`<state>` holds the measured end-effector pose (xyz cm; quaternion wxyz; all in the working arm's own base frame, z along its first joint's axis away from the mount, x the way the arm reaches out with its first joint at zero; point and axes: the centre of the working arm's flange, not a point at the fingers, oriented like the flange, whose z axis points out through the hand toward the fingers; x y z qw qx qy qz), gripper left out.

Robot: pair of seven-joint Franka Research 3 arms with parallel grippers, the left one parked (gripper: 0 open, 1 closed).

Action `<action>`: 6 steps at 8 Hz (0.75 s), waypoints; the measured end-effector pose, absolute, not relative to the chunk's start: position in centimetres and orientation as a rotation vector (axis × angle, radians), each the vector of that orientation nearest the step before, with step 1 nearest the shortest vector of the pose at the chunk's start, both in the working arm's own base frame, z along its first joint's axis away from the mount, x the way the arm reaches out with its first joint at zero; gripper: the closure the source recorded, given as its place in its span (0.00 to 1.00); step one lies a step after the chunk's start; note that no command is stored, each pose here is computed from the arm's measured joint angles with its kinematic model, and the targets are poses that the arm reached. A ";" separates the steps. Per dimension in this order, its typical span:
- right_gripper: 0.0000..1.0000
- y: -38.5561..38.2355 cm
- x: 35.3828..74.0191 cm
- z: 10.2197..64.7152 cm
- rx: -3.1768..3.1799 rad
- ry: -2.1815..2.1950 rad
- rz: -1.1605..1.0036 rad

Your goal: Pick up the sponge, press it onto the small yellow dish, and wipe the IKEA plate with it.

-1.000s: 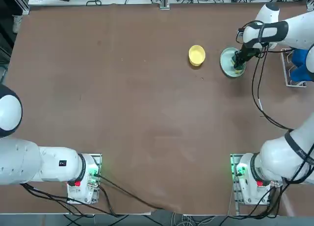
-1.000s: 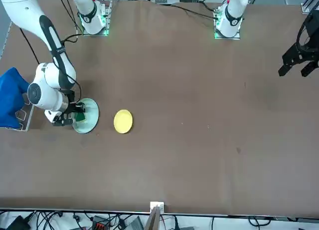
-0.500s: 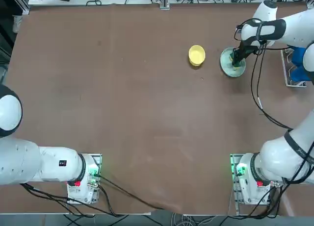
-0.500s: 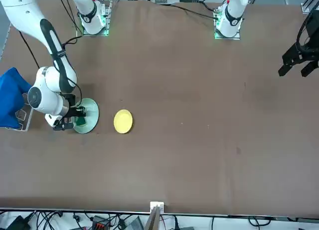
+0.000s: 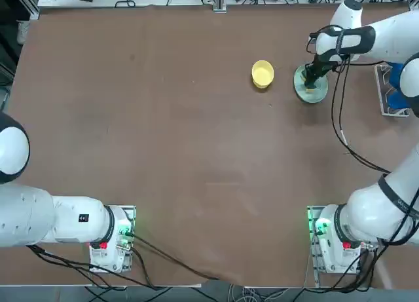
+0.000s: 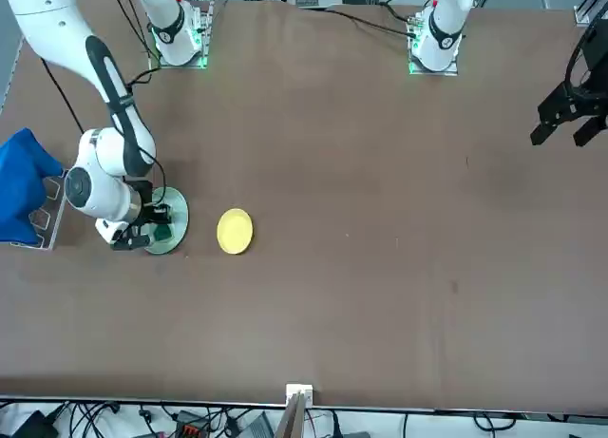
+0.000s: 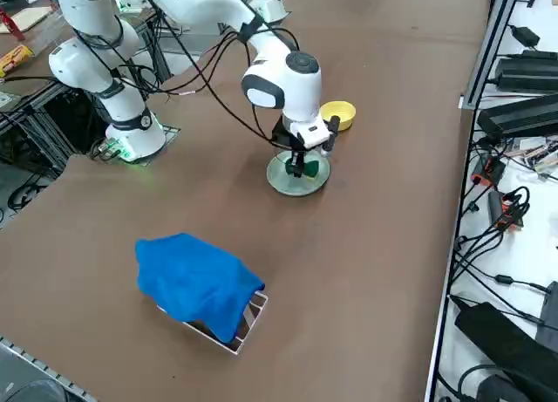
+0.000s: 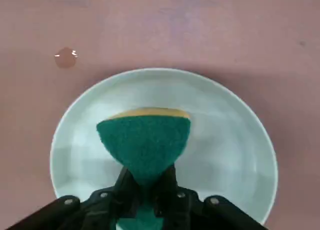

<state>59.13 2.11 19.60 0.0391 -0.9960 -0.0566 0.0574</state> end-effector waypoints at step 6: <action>0.84 6.2 57.8 29.7 -3.072 -0.192 0.307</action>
